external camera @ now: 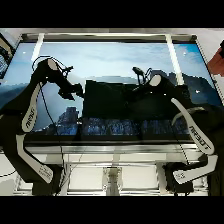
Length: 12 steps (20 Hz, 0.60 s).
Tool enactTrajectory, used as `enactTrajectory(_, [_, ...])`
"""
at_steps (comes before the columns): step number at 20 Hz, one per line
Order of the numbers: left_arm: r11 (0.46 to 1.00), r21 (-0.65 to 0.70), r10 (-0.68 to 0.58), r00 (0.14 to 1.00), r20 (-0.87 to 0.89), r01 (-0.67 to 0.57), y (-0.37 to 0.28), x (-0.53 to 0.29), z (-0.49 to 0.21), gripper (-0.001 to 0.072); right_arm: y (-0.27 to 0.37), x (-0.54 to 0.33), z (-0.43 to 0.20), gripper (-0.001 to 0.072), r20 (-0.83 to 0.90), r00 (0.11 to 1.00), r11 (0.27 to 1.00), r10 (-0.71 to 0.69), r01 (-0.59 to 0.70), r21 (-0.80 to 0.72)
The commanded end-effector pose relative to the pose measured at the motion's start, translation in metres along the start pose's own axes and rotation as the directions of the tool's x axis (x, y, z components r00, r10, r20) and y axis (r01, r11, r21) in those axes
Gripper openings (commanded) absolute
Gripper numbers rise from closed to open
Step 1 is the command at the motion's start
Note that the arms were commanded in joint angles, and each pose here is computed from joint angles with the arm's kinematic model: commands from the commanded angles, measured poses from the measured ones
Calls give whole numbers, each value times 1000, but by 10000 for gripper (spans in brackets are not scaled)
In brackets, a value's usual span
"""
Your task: Fold the clothes and pants, and hang the long-sleeved shirts on hangers.
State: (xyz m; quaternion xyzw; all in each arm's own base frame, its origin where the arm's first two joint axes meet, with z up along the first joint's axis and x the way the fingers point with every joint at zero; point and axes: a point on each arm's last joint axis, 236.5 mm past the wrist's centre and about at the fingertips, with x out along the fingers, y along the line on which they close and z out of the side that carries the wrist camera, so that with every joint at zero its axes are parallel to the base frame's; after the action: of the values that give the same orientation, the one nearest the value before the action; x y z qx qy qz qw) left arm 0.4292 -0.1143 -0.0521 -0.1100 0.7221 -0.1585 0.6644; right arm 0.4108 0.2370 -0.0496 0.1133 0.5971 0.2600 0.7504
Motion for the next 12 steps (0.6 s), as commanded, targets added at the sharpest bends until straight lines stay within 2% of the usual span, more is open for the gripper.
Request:
enactTrajectory(1, [998,-22,-61,998,14,61,-9,10,7,692,-5,26,-25,124,-127,992,999,-12,17,35])
enactTrajectory(7, [996,-17,-89,996,12,89,-21,22,10,692,-49,19,-59,124,-271,944,978,-189,205,34])
enactTrajectory(12, [998,-18,-61,998,-7,61,-13,29,8,692,-56,8,-80,127,-360,906,971,-222,239,4])
